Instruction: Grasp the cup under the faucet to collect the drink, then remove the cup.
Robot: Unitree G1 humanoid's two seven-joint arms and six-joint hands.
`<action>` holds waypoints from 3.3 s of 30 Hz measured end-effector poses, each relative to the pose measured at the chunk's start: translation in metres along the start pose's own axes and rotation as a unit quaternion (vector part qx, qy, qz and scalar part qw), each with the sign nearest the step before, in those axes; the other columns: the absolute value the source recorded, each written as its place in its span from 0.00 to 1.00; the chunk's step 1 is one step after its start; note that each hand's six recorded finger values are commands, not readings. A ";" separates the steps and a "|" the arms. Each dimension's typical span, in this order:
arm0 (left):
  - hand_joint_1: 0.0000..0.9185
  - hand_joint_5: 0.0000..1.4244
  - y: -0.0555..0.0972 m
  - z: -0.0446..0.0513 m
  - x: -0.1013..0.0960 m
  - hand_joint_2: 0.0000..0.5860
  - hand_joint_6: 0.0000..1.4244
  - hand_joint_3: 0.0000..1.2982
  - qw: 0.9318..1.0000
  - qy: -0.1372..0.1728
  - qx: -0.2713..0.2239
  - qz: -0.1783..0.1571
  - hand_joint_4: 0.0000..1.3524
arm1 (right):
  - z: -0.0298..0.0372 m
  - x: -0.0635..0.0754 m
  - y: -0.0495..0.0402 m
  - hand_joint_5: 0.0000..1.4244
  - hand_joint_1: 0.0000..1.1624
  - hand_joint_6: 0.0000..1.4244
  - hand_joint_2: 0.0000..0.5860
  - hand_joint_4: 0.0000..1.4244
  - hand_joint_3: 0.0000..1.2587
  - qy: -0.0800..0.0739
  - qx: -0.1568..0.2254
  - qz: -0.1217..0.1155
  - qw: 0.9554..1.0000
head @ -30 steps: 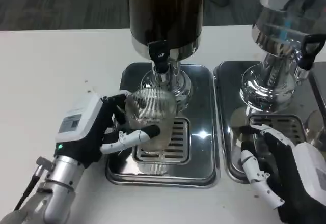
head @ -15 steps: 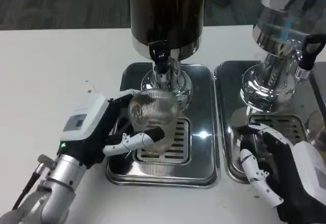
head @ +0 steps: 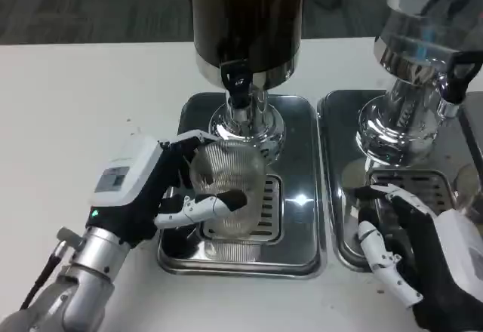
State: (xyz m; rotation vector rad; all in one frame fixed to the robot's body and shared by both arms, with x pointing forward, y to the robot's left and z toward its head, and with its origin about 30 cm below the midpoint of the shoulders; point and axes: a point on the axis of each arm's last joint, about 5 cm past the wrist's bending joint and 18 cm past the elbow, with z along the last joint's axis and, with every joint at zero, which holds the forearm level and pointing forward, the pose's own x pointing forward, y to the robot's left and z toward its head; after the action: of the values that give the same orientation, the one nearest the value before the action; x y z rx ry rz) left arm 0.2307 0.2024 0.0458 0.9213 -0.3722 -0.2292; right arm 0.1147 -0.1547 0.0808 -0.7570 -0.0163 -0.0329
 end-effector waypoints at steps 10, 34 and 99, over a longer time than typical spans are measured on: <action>0.03 0.48 -0.002 0.0007 0.001 0.10 0.48 0.31 1.000 -0.002 0.018 -0.008 0.46 | 0.0006 0.001 -0.0002 0.15 0.13 0.23 0.81 0.15 0.29 -0.003 0.000 0.000 1.000; 0.00 0.39 -0.006 0.0027 0.005 0.09 0.35 0.22 0.998 -0.002 0.055 0.012 0.35 | -0.0003 0.000 -0.0005 0.16 0.13 0.23 0.81 0.16 0.30 0.001 0.000 -0.001 1.000; 0.00 0.15 0.185 -0.0240 -0.004 0.09 0.12 0.27 0.840 -0.107 -0.498 -0.187 0.15 | 0.0165 0.022 0.0132 0.17 0.16 0.23 0.82 0.16 0.30 -0.043 0.036 -0.002 0.998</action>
State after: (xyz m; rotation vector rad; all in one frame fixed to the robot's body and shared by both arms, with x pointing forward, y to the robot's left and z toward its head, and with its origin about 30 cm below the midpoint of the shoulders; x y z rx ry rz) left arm 0.2435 0.3297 0.1812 -0.0887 -0.2189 -0.8056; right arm 0.1366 -0.1343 0.0843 -0.6864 -0.1010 -0.0026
